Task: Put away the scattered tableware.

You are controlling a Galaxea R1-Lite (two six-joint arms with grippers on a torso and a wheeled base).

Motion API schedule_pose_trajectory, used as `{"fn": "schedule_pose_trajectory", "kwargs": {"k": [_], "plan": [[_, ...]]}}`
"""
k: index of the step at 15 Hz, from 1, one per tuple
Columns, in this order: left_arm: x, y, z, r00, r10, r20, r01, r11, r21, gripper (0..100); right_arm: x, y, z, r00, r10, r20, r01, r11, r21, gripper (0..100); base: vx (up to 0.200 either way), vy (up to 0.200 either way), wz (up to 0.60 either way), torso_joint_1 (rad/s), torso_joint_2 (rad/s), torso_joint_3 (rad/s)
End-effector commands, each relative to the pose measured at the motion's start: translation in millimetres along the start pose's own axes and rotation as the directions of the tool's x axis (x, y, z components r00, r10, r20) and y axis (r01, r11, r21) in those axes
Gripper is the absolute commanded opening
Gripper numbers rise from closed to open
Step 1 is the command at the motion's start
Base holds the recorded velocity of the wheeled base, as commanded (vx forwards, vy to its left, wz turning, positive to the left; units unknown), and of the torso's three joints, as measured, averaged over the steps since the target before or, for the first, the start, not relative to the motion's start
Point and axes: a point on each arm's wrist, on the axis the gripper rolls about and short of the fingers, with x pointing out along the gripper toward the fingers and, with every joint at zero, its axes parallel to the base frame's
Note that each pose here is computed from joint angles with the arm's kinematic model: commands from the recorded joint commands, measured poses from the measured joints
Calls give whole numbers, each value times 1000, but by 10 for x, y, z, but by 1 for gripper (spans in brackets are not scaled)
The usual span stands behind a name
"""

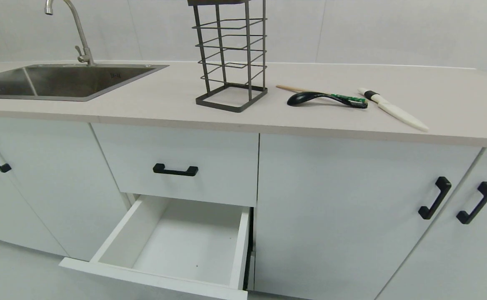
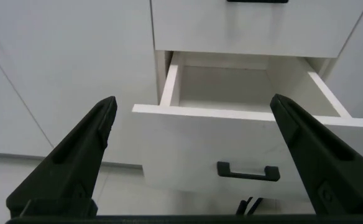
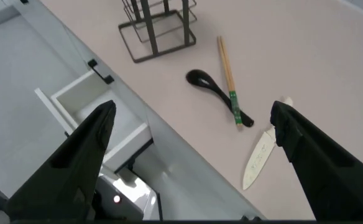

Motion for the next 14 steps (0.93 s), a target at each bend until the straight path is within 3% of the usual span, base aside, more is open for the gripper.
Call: {"fn": "schedule_pose_trajectory", "kwargs": {"k": [1, 7, 12, 14], "plan": [[1, 0, 1, 1000, 1, 0, -1, 1000, 1, 100, 1, 0, -3, 1000, 0, -4, 0, 1000, 0, 0, 0, 0, 0, 0, 0, 0], [1, 0, 0, 1000, 2, -2, -2, 1000, 0, 100, 1, 0, -1, 1000, -1, -3, 1, 1000, -2, 0, 0, 0, 0, 0, 0, 0], [1, 0, 0, 1000, 2, -2, -2, 1000, 0, 100, 1, 0, -1, 1000, 0, -3, 0, 1000, 0, 0, 0, 0, 0, 204, -111, -100], [1, 0, 0, 1000, 2, -2, -2, 1000, 0, 100, 1, 0, -1, 1000, 0, -3, 0, 1000, 0, 0, 0, 0, 0, 266, -510, -237]]}}
